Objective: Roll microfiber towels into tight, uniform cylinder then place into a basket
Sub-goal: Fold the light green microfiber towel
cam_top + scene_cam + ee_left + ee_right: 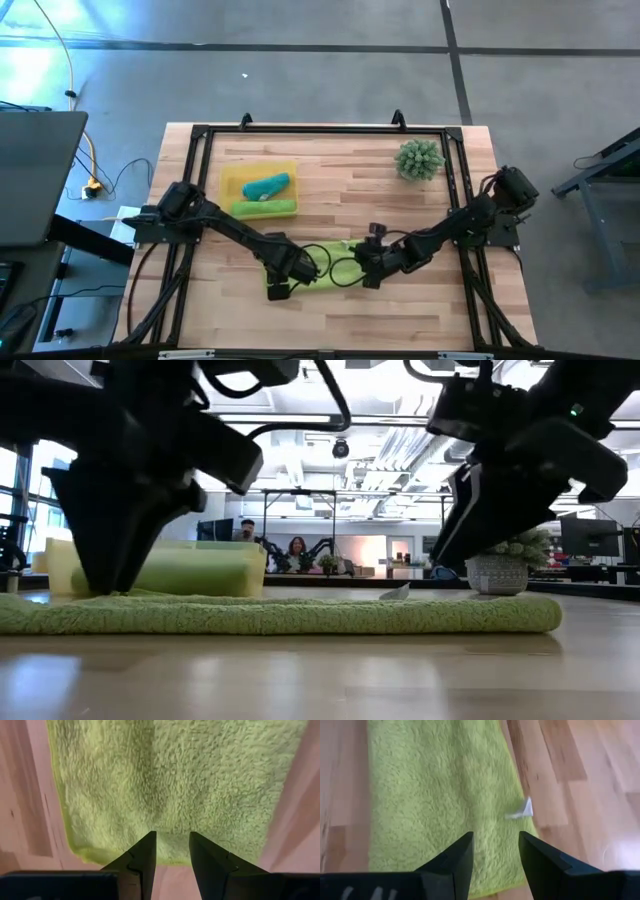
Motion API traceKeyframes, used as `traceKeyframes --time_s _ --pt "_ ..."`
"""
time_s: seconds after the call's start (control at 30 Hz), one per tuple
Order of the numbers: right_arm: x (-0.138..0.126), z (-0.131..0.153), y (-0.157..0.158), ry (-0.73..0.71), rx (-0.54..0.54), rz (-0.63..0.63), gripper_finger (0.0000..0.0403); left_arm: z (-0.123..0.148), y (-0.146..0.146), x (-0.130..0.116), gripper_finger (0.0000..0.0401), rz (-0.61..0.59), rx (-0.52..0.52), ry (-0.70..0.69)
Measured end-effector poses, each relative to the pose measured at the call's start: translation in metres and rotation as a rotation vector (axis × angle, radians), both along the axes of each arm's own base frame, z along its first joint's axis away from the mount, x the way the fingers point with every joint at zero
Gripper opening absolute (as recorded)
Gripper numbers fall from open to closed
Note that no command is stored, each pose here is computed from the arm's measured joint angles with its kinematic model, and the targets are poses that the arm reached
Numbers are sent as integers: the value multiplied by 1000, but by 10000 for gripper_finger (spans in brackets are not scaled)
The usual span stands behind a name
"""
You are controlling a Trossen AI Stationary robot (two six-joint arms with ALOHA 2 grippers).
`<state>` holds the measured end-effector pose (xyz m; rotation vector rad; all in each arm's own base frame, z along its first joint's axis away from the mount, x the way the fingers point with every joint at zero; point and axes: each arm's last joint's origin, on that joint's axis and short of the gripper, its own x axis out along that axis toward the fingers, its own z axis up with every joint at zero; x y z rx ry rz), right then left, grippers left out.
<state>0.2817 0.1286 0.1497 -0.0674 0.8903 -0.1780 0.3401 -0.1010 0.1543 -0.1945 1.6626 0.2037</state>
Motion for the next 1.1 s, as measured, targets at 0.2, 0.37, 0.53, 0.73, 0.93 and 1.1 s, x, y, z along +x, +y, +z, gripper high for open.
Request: traceKeyframes --time_s 0.2,0.37,0.53,0.73,0.93,1.1 --pt "4 -10 -3 36 -40 29 149 -3 -4 -3 106 28 27 -6" --pt "5 -23 -1 79 36 0 149 -3 0 0 106 -26 37 -24" --pt "2 -27 6 100 91 -6 149 -5 15 5 106 -36 61 -27" --pt "-4 -27 19 106 150 5 149 -7 39 10 106 -60 55 -21" --pt "-11 -26 35 104 218 24 149 -7 70 24 106 -57 45 -119" --pt "-14 -24 45 82 243 52 149 -6 95 37 106 -62 61 -236"
